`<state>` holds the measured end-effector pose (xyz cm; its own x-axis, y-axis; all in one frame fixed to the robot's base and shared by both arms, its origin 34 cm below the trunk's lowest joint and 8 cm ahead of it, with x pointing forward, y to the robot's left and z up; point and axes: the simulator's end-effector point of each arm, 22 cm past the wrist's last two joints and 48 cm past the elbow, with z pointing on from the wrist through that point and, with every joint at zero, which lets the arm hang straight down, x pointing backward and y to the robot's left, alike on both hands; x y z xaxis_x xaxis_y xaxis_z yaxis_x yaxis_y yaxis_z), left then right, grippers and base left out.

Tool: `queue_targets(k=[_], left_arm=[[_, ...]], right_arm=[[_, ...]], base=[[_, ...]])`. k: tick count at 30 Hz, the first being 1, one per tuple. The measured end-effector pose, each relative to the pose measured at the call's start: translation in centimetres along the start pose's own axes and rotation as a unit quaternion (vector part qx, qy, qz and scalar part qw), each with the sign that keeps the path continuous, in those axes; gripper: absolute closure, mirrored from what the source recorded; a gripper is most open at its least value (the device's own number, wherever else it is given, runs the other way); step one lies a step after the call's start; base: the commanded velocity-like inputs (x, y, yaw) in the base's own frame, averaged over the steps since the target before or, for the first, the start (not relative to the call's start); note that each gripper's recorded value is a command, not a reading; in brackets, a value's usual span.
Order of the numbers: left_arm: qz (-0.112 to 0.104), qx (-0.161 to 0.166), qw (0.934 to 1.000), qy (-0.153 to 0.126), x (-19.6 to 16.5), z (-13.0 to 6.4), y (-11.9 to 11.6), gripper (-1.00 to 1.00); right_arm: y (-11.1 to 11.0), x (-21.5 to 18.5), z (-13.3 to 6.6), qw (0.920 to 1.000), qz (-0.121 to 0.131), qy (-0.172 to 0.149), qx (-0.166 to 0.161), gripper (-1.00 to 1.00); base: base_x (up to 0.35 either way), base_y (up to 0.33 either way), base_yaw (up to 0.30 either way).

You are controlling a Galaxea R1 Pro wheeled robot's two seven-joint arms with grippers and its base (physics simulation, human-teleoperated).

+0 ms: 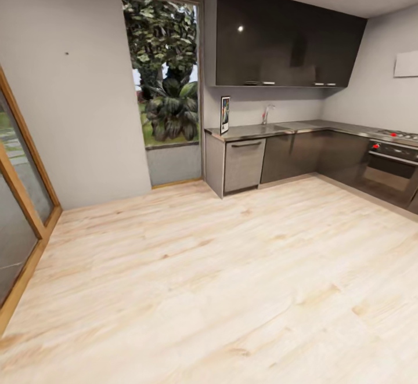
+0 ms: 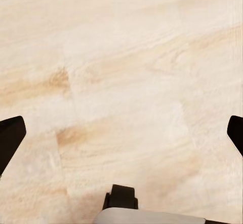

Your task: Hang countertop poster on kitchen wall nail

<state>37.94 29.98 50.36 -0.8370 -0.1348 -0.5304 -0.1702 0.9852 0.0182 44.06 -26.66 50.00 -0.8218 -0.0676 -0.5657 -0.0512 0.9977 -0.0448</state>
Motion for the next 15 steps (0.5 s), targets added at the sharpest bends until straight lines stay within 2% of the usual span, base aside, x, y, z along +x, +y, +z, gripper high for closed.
queue_targets(k=[15], left_arm=[[0.000,0.000,1.0000,0.000,0.00,0.00,0.00,-1.00]], right_arm=[[0.00,0.00,0.00,1.0000,0.000,0.000,0.000,-1.00]], base=[[0.339,0.017,0.000]])
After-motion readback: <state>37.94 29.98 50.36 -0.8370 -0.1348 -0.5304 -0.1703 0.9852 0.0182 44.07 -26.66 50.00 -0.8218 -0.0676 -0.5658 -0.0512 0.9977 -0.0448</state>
